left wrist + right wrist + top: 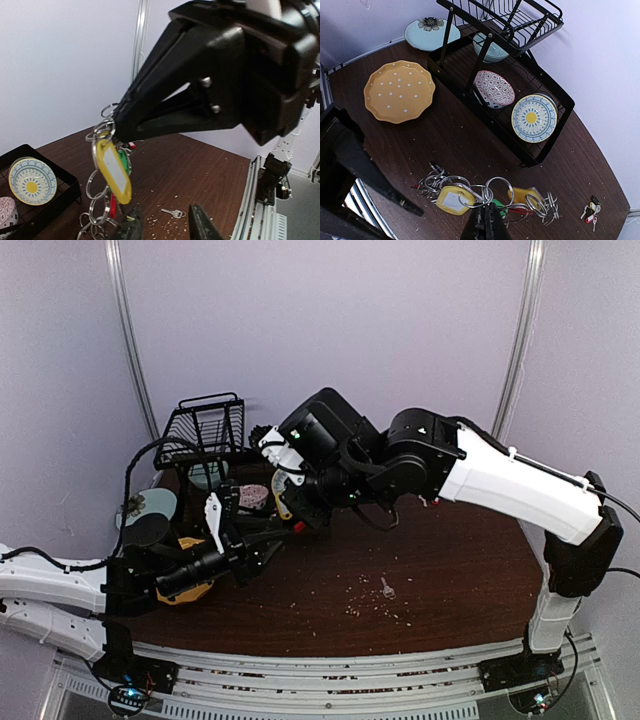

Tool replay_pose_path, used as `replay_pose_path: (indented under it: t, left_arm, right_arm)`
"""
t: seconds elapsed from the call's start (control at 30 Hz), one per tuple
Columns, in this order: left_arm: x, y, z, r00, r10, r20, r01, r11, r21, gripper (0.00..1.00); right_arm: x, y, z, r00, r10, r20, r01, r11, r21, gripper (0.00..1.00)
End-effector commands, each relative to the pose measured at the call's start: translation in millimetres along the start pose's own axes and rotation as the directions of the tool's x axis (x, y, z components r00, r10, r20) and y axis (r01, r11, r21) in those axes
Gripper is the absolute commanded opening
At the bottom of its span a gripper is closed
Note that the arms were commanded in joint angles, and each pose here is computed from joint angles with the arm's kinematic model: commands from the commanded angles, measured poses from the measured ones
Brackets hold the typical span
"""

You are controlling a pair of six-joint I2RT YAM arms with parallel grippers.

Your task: Put the keys on the keyring

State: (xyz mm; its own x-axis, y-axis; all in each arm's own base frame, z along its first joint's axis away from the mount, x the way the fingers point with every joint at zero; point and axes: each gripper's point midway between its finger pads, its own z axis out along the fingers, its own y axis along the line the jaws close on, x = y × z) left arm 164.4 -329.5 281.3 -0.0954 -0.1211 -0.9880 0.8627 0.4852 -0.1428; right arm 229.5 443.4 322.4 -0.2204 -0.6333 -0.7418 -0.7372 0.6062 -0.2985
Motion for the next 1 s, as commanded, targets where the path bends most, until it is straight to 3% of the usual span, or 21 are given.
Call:
replay_pose_path:
  t: [0.0,0.53,0.97]
  left_arm:
    - [-12,25,6,0.997,-0.049,0.052,0.054,0.993,-0.101,0.35]
    - [-19,43,5,0.998,0.005,0.061,0.005,0.987,-0.158,0.39]
    - [-60,23,4,0.976,0.073,0.203,-0.062,0.996,-0.062,0.38]
  right_arm:
    - [-19,-7,-21,0.995,0.057,0.086,-0.054,0.998,-0.031,0.0]
    - [-25,-1,-29,0.991,0.059,0.123,-0.049,0.995,-0.081,0.0]
    - [-17,12,-25,0.993,0.023,0.113,-0.01,0.994,-0.111,0.0]
